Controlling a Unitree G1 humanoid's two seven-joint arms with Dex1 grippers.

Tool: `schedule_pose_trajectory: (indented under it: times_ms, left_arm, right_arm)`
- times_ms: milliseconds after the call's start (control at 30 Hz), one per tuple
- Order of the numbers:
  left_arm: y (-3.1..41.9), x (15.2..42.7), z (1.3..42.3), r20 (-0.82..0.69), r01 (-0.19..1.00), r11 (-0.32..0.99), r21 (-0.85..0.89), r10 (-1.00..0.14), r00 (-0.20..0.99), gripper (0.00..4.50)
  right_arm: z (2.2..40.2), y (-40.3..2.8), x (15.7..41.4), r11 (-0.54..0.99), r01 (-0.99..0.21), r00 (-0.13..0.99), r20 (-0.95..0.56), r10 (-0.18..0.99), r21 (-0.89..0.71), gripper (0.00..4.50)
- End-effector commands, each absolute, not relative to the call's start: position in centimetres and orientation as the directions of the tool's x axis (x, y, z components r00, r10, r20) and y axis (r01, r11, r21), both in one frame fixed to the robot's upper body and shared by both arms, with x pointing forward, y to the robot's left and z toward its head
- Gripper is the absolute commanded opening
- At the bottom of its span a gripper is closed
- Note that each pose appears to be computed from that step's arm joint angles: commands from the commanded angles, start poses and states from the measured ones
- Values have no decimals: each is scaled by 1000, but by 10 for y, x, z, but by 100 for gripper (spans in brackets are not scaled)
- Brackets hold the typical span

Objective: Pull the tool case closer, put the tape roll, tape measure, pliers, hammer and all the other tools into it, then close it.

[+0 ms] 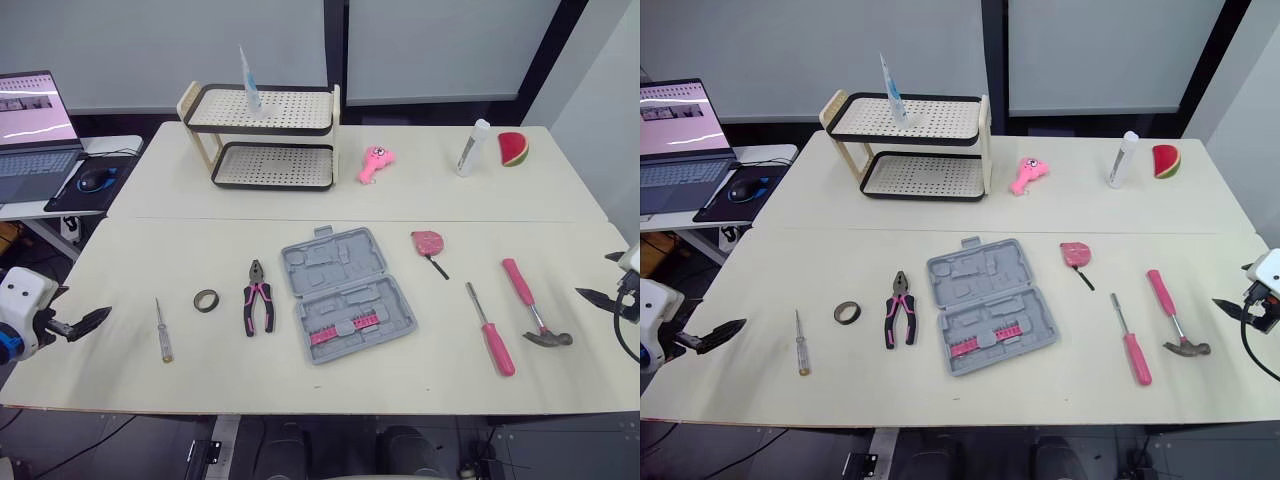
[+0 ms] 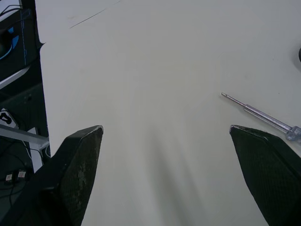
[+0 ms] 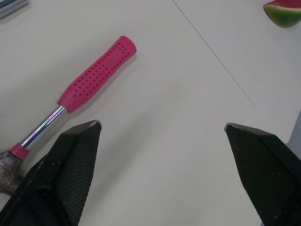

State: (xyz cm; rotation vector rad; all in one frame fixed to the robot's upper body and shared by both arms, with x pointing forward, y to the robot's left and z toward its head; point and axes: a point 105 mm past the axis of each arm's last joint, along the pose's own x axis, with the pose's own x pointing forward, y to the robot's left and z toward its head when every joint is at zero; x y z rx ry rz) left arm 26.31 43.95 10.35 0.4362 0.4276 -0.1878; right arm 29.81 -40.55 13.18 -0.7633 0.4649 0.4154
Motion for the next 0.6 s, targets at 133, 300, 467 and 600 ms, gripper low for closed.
schedule_pose_trajectory:
  times_ms: [133, 300, 467, 600]
  left_arm:
    - [444, 268, 127, -388, 236, 872, 430, -58, 920, 448]
    - [443, 269, 126, -389, 237, 873, 427, -59, 919, 448]
    - [443, 270, 126, -387, 236, 873, 427, -60, 920, 448]
    - [442, 270, 126, -385, 238, 872, 428, -63, 921, 448]
  right_arm:
    - [150, -409, 302, 644, -481, 849, -499, 174, -594, 450]
    - [152, -409, 303, 646, -478, 851, -495, 173, -596, 450]
    - [153, -409, 303, 647, -476, 853, -493, 172, -597, 450]
    - [153, -410, 303, 650, -474, 853, -493, 172, -594, 450]
